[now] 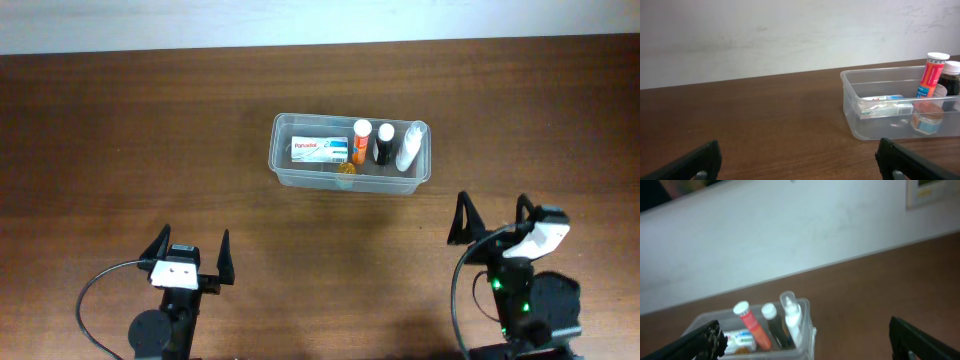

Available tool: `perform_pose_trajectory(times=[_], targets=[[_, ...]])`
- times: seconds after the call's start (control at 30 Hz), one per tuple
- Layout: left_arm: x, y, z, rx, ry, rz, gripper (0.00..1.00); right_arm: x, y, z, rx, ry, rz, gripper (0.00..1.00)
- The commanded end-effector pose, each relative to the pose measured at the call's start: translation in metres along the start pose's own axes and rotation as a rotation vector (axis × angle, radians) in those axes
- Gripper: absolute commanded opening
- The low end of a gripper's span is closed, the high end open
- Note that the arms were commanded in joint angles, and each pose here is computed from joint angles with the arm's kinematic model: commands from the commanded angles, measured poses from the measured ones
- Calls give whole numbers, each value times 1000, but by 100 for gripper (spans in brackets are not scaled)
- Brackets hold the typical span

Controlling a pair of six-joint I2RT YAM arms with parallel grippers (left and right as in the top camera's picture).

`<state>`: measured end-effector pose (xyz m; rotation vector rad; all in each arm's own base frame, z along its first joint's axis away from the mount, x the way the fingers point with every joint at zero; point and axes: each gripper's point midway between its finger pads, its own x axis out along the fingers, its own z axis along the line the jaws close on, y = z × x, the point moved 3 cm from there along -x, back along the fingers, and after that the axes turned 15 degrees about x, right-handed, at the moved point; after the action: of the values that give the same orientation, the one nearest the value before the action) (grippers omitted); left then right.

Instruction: Pack container

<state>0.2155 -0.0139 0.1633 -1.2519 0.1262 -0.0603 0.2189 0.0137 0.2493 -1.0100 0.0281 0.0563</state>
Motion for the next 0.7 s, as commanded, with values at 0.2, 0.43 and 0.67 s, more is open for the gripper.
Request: perform_pose_trajectory(times=[0.2, 0.43, 0.67], targets=[[0, 0, -2, 12, 11, -5, 99, -11, 14, 6, -11, -178, -114, 99], [0, 0, -2, 12, 11, -5, 99, -11, 22, -1, -54, -182, -144, 99], [0, 0, -2, 12, 11, -5, 100, -5, 37, -16, -63, -147, -112, 98]])
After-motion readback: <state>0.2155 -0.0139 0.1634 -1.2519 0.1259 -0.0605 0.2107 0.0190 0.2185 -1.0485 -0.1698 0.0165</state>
